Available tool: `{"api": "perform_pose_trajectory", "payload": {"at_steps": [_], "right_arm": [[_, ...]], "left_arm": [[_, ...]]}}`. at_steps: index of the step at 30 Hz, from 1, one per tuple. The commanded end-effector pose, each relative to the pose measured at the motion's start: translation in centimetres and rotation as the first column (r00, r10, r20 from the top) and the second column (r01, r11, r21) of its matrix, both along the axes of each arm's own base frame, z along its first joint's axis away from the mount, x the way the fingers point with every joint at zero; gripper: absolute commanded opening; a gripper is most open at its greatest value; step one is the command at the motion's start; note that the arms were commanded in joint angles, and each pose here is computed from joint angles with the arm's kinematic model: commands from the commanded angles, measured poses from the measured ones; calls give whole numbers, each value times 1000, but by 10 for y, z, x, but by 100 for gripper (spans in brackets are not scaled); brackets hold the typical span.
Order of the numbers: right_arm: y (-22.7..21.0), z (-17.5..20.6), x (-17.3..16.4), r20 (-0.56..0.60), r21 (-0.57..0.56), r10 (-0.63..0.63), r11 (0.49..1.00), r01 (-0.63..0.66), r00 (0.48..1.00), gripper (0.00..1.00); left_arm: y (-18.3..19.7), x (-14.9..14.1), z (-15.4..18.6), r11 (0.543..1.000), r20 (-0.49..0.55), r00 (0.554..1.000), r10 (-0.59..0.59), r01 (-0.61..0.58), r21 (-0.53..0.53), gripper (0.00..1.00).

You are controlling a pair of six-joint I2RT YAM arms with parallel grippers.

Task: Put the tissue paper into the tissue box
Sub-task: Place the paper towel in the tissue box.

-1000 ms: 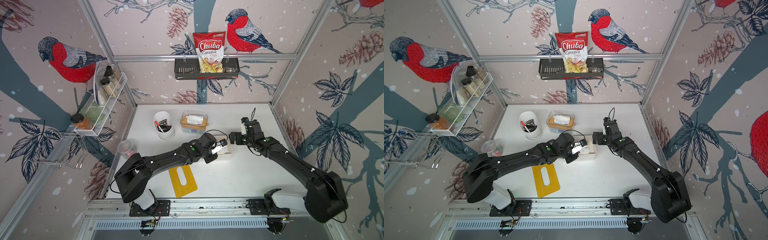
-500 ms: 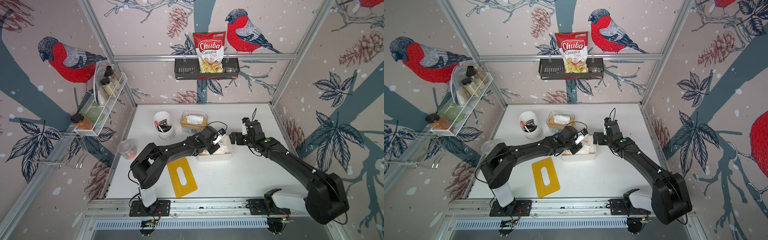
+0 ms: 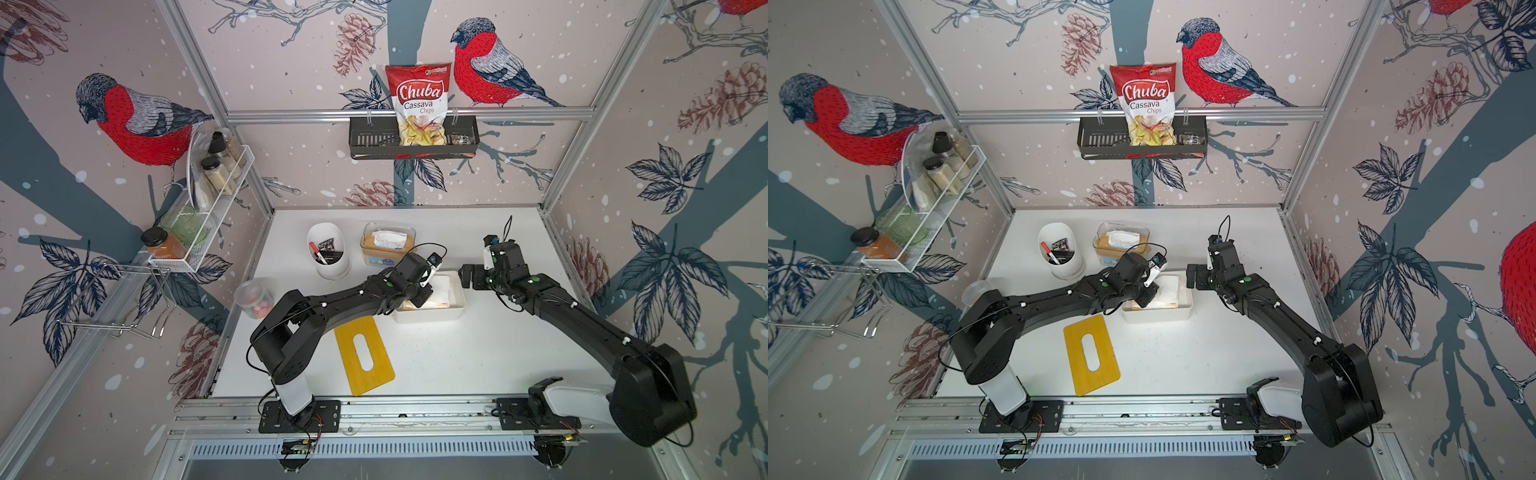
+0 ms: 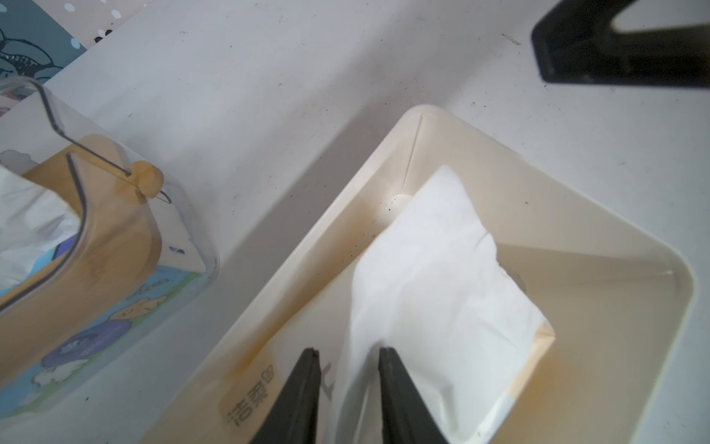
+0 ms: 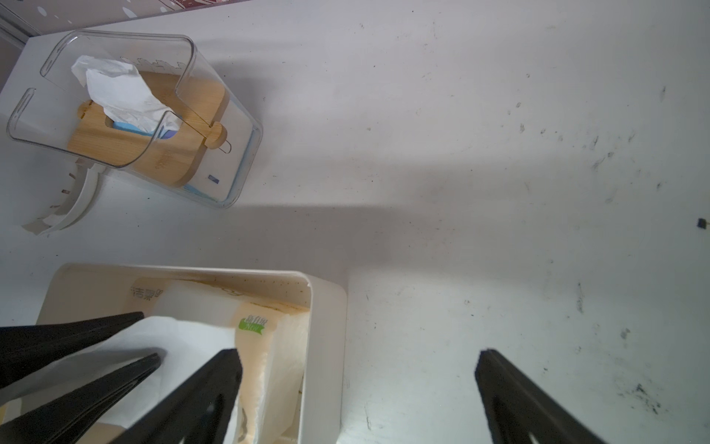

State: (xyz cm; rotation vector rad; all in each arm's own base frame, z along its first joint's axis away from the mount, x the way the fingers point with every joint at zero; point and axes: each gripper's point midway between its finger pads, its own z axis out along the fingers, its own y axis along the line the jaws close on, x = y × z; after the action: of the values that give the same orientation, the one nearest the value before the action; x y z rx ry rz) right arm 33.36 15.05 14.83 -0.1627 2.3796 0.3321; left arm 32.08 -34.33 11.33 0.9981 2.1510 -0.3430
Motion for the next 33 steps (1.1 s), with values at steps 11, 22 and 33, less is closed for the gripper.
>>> {"api": "perform_pose_trajectory", "payload": {"at_steps": [11, 22, 33], "right_arm": [[14, 2, -9, -24, -13, 52, 999, -52, 998, 100], [15, -3, -16, -30, -21, 56, 998, -57, 998, 100], [17, -6, -16, -36, -22, 59, 998, -60, 998, 100]], "left_arm": [[14, -12, 35, 986, -16, 997, 76, -77, -148, 53], [52, 9, 6, 973, -36, 975, 221, -223, -63, 60], [48, 19, 14, 968, -19, 971, 238, -239, -82, 66]]}}
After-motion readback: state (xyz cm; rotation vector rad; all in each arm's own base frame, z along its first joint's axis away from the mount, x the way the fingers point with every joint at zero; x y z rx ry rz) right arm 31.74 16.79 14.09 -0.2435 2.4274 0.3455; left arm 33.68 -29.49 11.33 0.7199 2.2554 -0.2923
